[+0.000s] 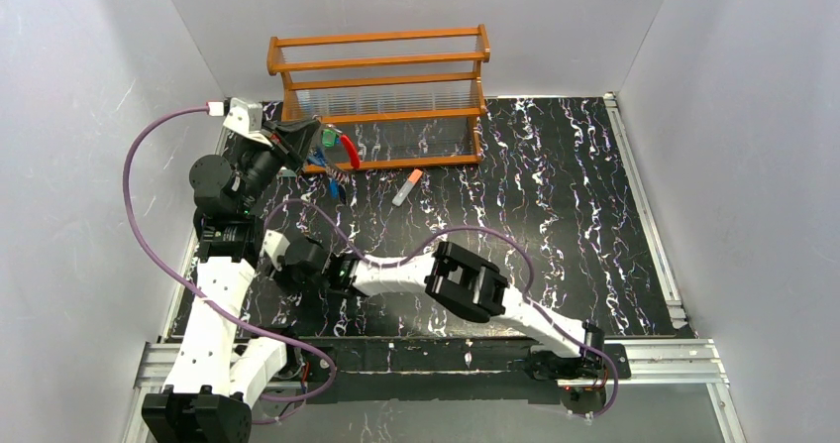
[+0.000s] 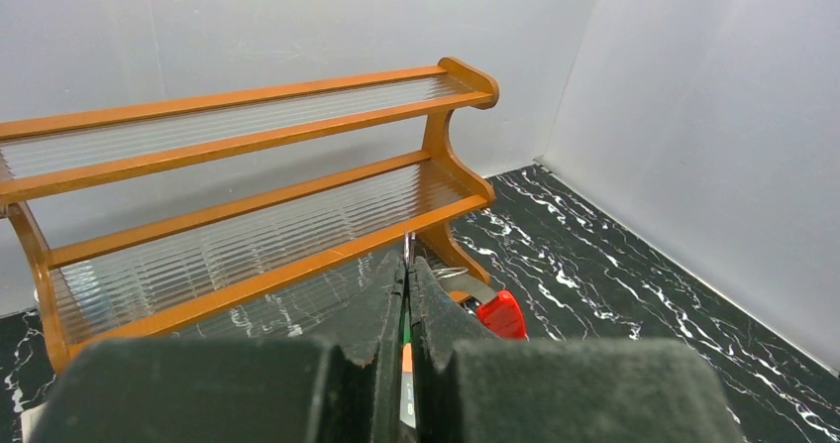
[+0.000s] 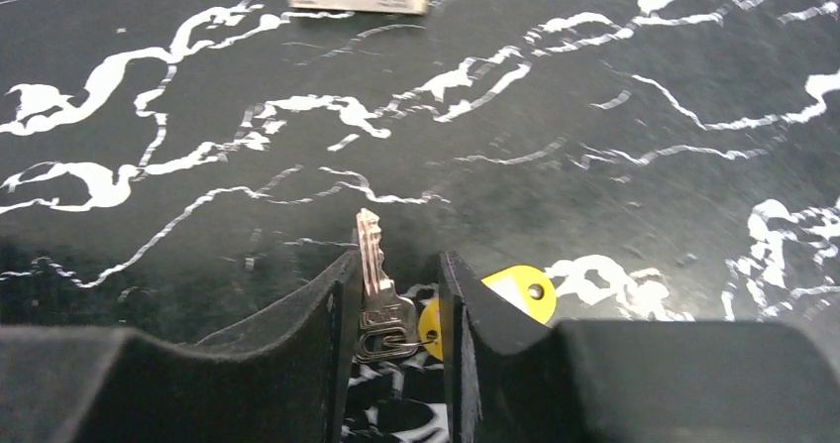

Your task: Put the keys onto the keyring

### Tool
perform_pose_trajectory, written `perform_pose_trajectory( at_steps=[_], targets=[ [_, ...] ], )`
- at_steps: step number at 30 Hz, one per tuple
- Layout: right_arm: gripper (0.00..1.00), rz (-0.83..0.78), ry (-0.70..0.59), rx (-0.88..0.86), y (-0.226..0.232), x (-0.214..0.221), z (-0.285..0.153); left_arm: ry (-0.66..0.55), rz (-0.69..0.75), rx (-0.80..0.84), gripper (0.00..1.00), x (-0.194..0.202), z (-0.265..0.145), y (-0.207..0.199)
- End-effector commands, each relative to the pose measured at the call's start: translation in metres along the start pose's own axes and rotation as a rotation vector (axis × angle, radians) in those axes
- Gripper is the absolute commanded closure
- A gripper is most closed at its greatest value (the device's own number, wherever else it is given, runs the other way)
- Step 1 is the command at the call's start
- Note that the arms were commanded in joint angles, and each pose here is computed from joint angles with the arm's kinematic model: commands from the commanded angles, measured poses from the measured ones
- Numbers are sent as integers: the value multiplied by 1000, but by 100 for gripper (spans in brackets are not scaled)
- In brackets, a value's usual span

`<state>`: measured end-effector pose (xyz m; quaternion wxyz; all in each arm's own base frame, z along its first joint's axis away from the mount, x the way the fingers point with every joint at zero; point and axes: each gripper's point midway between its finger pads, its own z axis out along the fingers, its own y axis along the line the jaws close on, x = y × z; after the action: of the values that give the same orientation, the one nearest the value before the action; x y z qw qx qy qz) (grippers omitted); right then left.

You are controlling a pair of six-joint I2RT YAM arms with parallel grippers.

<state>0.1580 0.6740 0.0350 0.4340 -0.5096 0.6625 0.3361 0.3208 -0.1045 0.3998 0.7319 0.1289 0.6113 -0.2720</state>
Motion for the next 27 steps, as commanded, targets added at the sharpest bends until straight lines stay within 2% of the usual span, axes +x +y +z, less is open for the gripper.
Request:
perform_pose_trajectory(
  at_steps=[1,9,13,19,27],
  targets=[
    [60,94,161,53,-37,33,-24,-44,27,56,100,-14,-5,-16],
    [72,141,250,142,-65,66,-69,-31,40,60,100,-9,-7,-16],
    [74,157,307,181,-76,81,-96,-19,44,59,100,-4,-7,-15],
    [77,241,386,224,-83,111,-163,11,21,58,100,10,-6,-11],
    [74,350,341,297,-99,94,-237,70,-24,87,100,34,4,-8]
  ],
)
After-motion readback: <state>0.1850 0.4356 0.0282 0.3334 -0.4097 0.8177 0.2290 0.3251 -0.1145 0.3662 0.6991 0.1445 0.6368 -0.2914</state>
